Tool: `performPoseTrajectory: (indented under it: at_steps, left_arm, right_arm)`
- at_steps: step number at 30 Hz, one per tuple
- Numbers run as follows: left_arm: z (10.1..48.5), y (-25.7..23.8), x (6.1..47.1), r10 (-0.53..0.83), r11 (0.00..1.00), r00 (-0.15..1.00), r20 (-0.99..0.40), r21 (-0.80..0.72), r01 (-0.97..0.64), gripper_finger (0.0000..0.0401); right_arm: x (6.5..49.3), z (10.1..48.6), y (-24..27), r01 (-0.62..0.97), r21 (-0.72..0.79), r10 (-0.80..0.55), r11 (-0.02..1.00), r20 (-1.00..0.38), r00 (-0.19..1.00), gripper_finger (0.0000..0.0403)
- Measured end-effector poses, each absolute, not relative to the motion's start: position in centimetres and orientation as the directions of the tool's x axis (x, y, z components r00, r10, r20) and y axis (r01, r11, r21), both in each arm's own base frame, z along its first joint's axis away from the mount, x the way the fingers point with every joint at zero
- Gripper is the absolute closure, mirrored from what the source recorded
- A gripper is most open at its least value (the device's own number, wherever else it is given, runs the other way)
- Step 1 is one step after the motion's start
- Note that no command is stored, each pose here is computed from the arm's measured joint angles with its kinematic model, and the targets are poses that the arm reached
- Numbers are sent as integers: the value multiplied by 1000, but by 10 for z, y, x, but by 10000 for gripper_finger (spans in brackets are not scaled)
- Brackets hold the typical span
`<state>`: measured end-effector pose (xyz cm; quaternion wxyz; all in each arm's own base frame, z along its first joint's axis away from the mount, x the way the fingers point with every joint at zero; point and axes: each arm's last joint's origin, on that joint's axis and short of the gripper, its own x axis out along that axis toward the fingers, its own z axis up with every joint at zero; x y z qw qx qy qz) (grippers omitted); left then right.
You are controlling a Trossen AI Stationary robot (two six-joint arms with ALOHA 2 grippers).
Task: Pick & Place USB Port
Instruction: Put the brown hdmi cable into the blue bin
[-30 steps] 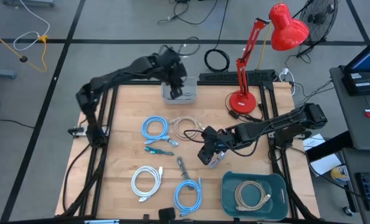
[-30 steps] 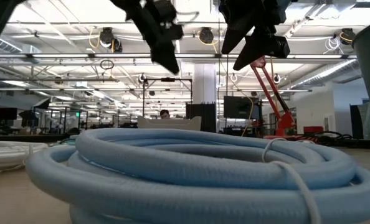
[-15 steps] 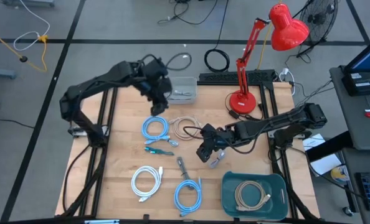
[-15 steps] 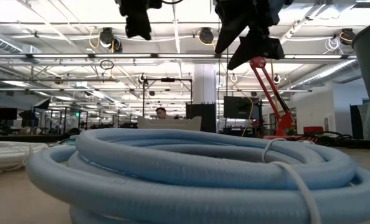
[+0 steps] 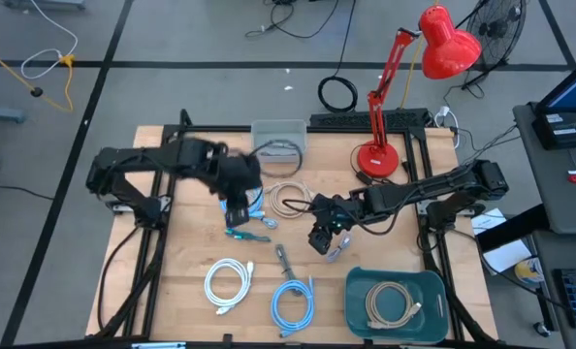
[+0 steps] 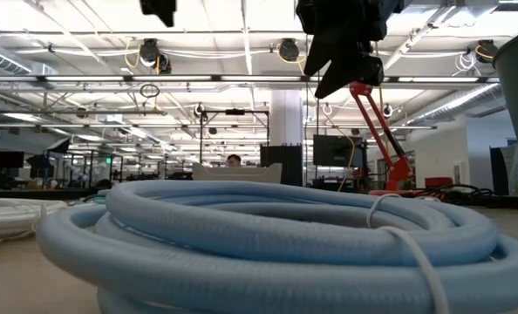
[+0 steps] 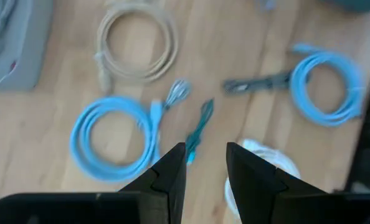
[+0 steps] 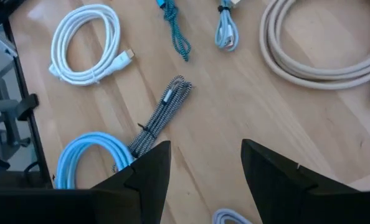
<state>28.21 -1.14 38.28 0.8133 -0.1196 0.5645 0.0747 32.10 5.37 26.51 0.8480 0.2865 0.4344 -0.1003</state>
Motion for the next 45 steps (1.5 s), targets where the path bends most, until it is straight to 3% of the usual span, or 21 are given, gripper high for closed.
performPoseTrajectory:
  at_steps: [6, 12, 18, 23, 29, 36, 45]
  left_arm:
    - [376, -46, 271, 108, 955, 306, -946, 13, -297, 286]
    - [356, -57, 245, 124, 908, 359, -925, -41, -418, 302]
    - [324, -46, 205, 136, 805, 587, -798, -256, -535, 339]
    - [291, -36, 195, 109, 803, 762, -639, -395, -446, 359]
    - [259, -25, 189, 124, 808, 691, -712, -332, -486, 347]
    - [257, -21, 193, 87, 801, 693, -716, -363, -476, 315]
    - [257, -23, 193, 59, 799, 692, -720, -381, -465, 313]
  right_arm:
    - [322, 265, 50, 406, 385, 71, 829, -792, 607, 216]
    - [323, 266, 47, 411, 385, 65, 826, -790, 610, 216]
    - [323, 266, 46, 407, 392, 67, 825, -783, 619, 216]
    - [325, 267, 44, 383, 382, 64, 841, -774, 631, 216]
    - [328, 269, 33, 343, 347, 42, 873, -754, 655, 216]
    - [343, 262, -6, 319, 308, 4, 896, -725, 689, 216]
    - [366, 205, -53, 220, 369, 184, 903, -796, 577, 216]
